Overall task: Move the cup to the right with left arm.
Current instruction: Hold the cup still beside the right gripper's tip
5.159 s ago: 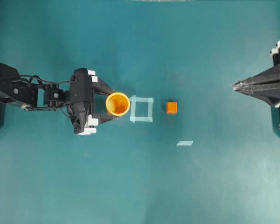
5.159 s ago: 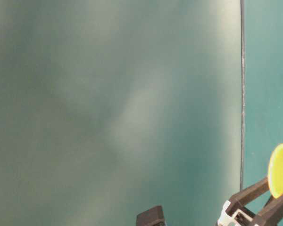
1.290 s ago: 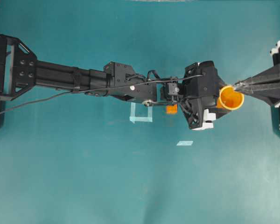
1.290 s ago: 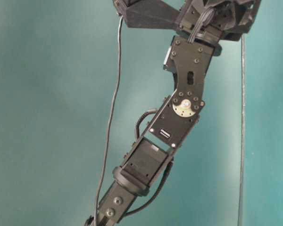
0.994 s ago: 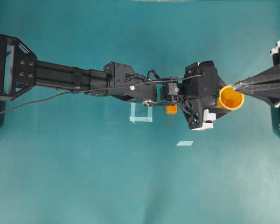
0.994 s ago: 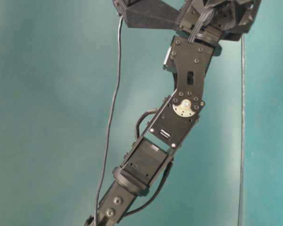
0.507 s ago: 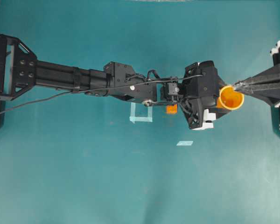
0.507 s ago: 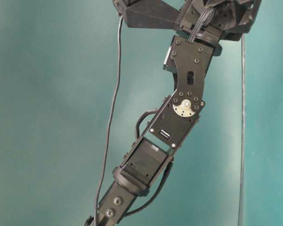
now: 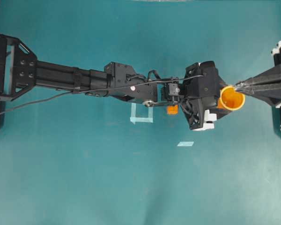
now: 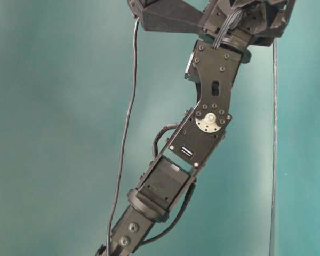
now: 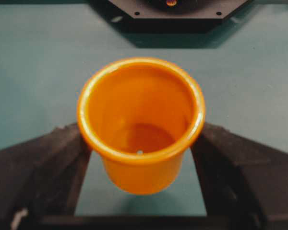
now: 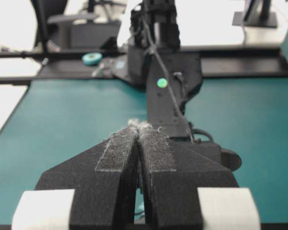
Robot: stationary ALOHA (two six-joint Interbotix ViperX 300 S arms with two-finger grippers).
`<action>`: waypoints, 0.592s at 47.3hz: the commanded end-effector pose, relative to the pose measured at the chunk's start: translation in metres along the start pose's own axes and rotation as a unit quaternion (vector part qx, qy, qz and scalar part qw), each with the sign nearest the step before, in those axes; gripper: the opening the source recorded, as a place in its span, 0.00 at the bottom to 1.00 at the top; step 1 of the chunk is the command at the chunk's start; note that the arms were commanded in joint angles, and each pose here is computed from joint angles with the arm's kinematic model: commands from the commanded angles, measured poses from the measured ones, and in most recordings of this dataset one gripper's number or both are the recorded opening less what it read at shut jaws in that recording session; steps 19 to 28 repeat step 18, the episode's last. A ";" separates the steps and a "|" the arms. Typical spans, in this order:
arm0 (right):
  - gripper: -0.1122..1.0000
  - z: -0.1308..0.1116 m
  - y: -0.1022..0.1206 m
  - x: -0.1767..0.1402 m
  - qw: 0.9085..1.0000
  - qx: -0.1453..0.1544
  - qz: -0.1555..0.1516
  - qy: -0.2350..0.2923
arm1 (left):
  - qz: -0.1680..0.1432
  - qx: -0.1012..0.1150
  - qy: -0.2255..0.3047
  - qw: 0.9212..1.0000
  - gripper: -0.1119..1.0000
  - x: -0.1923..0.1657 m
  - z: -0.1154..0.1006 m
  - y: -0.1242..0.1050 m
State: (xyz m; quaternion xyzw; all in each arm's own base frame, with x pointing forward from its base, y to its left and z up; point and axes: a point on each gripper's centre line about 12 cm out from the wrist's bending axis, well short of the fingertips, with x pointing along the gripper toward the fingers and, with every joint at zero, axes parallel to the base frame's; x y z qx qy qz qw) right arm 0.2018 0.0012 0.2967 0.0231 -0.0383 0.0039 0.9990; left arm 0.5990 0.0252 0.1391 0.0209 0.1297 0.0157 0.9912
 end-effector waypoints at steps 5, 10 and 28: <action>0.10 0.012 0.001 0.004 1.000 -0.002 0.001 -0.015 | 0.001 0.000 -0.032 0.999 0.69 -0.003 0.027 0.001; 0.10 0.012 0.001 0.004 1.000 -0.001 0.002 -0.015 | 0.001 0.000 -0.032 0.999 0.69 -0.003 0.027 0.001; 0.10 0.012 0.001 0.004 1.000 -0.001 0.002 -0.015 | 0.001 0.000 -0.032 0.999 0.69 -0.003 0.027 0.001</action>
